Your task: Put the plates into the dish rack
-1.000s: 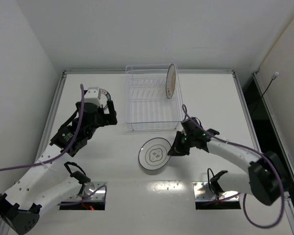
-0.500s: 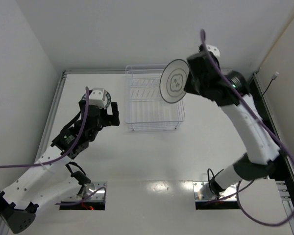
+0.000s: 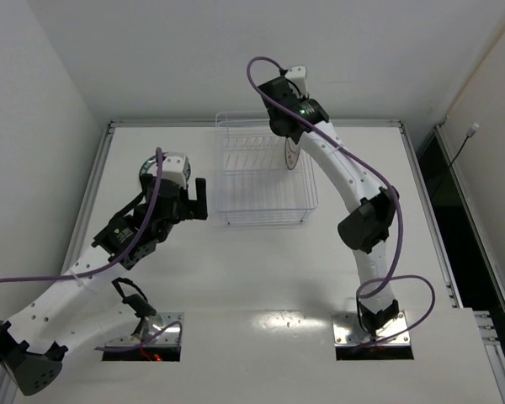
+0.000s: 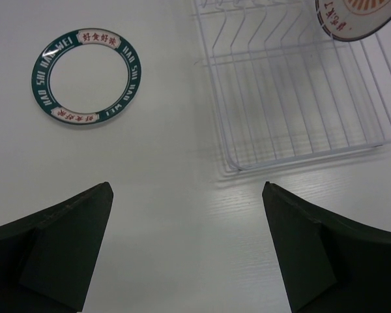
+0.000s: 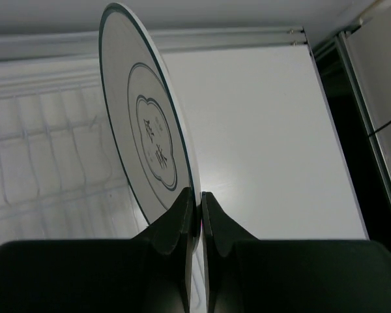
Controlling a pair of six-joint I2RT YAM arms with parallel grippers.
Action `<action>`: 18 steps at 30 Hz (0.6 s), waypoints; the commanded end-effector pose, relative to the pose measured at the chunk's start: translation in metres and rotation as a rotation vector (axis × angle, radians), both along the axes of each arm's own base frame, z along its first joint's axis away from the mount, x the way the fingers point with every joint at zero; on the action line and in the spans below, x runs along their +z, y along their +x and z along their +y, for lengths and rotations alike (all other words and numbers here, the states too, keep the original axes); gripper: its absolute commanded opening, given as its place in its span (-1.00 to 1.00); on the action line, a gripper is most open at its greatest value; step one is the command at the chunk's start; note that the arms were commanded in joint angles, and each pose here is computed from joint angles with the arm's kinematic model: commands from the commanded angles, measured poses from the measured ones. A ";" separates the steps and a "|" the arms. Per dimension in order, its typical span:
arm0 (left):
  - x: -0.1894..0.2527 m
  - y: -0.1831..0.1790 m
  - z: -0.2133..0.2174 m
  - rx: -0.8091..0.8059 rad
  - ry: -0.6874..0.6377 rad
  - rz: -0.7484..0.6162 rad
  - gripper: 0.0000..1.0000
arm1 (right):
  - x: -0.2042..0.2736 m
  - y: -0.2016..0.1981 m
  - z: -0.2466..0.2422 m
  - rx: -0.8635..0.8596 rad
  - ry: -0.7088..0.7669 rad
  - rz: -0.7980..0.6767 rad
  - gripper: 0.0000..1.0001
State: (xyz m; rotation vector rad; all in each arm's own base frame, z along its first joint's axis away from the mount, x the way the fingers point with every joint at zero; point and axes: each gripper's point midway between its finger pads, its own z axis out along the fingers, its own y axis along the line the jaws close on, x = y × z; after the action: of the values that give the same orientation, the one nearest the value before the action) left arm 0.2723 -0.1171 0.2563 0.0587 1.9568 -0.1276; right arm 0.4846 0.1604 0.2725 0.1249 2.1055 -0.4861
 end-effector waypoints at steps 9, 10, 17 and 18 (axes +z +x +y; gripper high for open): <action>0.008 0.006 -0.009 -0.006 0.016 0.040 0.98 | -0.010 0.075 0.026 0.003 -0.085 -0.183 -1.00; 0.010 0.005 -0.008 -0.006 0.018 0.043 0.98 | -0.016 0.079 0.021 -0.007 -0.092 -0.173 -1.00; -0.006 0.009 -0.011 -0.005 0.061 0.099 0.98 | -0.065 0.090 0.020 0.015 -0.115 -0.087 -1.00; -0.007 0.011 -0.013 -0.005 0.065 0.104 0.98 | -0.076 0.090 0.020 0.013 -0.119 -0.071 -1.00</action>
State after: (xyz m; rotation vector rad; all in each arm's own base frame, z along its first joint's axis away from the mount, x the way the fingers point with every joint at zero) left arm 0.2789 -0.1235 0.2378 0.0995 2.0790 -0.0581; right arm 0.5641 0.1970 0.1852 -0.0035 2.0529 -0.5554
